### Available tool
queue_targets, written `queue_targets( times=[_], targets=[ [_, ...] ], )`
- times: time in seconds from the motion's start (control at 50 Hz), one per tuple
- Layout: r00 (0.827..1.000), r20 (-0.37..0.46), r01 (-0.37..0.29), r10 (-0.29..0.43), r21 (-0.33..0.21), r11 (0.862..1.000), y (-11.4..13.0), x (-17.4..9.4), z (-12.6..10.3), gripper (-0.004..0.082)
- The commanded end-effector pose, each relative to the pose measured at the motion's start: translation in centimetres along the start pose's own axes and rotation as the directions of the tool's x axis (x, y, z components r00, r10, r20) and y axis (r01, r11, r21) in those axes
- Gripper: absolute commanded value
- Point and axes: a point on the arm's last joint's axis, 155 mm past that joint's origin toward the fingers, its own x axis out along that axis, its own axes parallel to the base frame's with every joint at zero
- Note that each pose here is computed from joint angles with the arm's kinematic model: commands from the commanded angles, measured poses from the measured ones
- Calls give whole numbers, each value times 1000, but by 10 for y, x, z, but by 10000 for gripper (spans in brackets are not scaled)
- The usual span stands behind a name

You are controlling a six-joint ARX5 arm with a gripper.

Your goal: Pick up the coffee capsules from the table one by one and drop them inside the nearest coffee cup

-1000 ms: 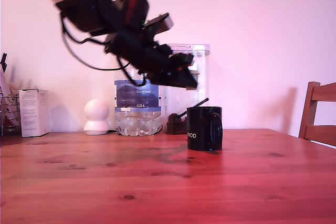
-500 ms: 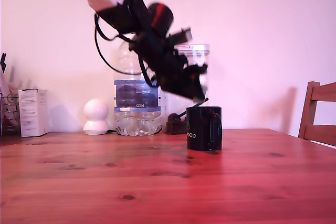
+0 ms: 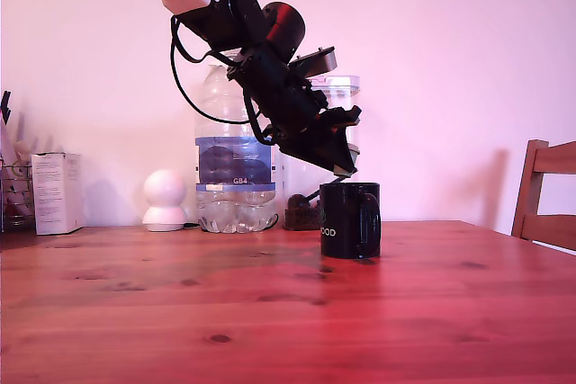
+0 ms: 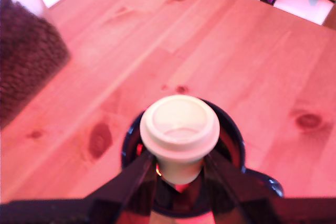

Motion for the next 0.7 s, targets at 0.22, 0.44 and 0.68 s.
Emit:
queue_targets(
  times=[0.22, 0.44, 0.68],
  targets=[
    [1000, -26, 4, -4, 5, 1000, -2, 11, -13, 204],
    [1000, -28, -2, 2, 3, 1000, -1, 11, -13, 531],
    [1000, -29, -10, 10, 1, 1000, 1, 11, -13, 637]
  ],
)
